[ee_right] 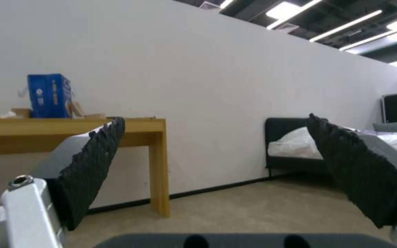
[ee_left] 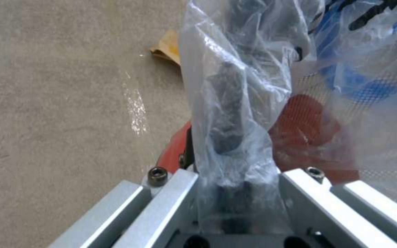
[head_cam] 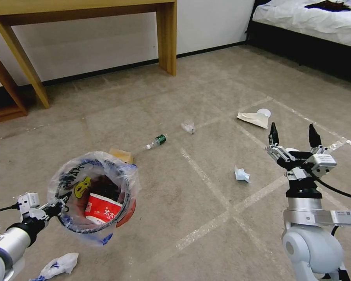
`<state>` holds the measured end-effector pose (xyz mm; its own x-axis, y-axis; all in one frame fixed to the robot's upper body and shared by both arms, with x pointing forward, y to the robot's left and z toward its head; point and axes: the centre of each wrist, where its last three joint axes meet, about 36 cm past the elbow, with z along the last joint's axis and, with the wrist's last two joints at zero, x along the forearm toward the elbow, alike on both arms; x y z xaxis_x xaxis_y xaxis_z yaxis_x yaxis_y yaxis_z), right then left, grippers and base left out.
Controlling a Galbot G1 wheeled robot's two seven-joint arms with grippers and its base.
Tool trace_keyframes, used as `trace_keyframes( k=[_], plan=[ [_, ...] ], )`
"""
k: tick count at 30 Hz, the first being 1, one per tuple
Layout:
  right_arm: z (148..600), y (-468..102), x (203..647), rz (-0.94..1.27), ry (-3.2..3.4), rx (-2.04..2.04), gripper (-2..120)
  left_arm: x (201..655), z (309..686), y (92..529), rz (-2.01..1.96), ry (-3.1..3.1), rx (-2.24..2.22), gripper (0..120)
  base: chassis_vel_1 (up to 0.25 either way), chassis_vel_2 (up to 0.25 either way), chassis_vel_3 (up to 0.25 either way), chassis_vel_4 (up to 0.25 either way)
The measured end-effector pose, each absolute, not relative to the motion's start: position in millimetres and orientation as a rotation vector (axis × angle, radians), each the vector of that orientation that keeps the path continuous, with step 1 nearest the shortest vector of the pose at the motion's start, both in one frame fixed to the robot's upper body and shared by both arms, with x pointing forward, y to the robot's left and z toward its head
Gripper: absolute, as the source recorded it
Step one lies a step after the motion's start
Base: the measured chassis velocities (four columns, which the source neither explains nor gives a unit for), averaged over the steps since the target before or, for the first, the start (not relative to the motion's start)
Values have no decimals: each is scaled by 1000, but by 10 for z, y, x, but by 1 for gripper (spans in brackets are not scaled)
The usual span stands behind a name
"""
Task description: Pick up the trash bin and place the garbage on the floor into it.
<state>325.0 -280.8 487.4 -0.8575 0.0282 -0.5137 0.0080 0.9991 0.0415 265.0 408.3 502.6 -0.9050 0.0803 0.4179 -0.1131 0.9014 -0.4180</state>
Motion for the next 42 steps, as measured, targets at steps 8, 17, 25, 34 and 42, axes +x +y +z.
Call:
trace_keyframes(
  k=[8,17,25,34,42],
  plan=[
    [4796,-2787,3329,53,2655,-5,100,2683,4968,4143,639,-2623,38,1,0,0,0,0],
    [4716,-2774,3281,9,2663,15,100,2674,4943,4188,655,-2626,66,1,0,0,0,0],
    [4787,-2817,3191,-54,2674,49,100,2673,4922,4194,670,-2627,75,1,0,0,0,0],
    [4795,-2844,3154,-81,2674,51,100,2686,4970,4245,649,-2631,65,1,0,0,0,0],
    [4809,-2850,3149,-82,2672,52,100,2656,5025,4267,631,-2632,64,1,-50,60,63,-60]
  ],
)
